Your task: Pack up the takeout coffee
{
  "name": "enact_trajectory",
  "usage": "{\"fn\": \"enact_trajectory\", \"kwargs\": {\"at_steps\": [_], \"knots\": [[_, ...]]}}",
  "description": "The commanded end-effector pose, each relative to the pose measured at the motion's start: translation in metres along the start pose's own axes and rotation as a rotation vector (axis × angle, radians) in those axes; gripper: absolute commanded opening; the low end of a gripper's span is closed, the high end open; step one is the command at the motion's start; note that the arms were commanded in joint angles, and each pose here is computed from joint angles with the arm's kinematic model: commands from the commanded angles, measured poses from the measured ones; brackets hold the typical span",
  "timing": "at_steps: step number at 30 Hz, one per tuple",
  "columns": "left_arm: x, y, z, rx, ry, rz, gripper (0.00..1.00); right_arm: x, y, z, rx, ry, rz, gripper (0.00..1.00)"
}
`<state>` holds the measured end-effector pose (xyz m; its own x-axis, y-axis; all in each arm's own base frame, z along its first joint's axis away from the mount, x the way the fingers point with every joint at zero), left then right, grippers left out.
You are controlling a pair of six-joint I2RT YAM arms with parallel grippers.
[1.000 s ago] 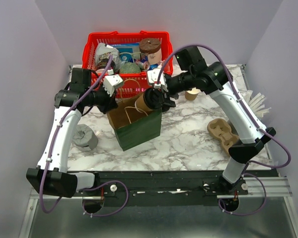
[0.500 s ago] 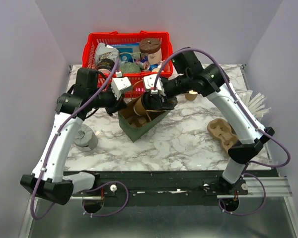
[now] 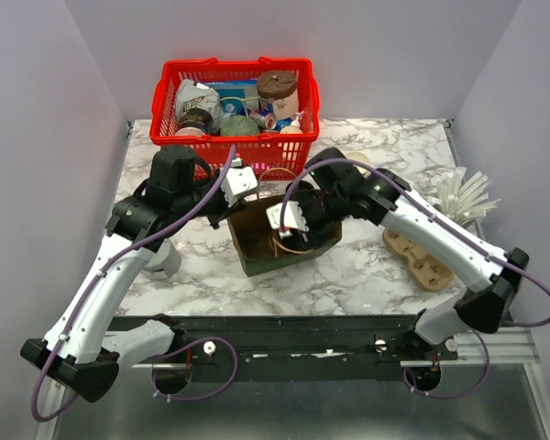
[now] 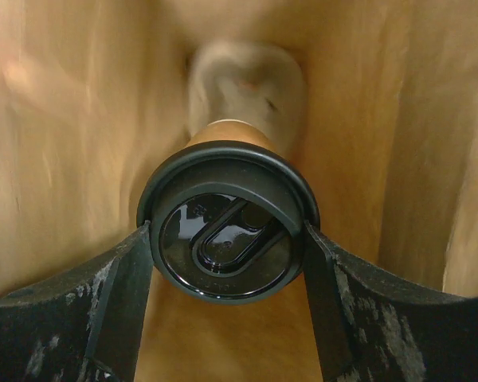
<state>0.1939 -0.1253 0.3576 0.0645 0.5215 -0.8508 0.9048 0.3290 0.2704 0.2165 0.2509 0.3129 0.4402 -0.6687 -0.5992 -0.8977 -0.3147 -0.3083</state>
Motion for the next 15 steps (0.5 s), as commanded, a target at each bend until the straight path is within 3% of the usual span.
{"fn": "enact_trajectory", "kwargs": {"at_steps": [1,11,15], "knots": [[-0.004,0.0,0.001,-0.044,-0.041,-0.006,0.0,-0.005,-0.001,-0.007,0.219,-0.024,-0.151,0.01],[-0.003,-0.012,0.004,-0.142,-0.072,-0.067,0.0,-0.013,0.001,-0.01,0.39,-0.029,-0.221,0.01],[-0.008,-0.005,0.002,-0.198,-0.073,-0.029,0.0,-0.017,-0.007,-0.01,0.406,-0.031,-0.215,0.01]]}}
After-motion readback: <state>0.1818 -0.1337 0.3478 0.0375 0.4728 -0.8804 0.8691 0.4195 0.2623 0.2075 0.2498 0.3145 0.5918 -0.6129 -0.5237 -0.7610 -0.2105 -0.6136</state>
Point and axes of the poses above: each gripper's point midway between its finger pads, its own z axis out along the fingers, its own y axis along the line the jaws close on, x = y × z, the point moved 9 cm from there along -z, back along the fingers, and after that the axes turned 3 degrees about z, right-handed, at the moved point
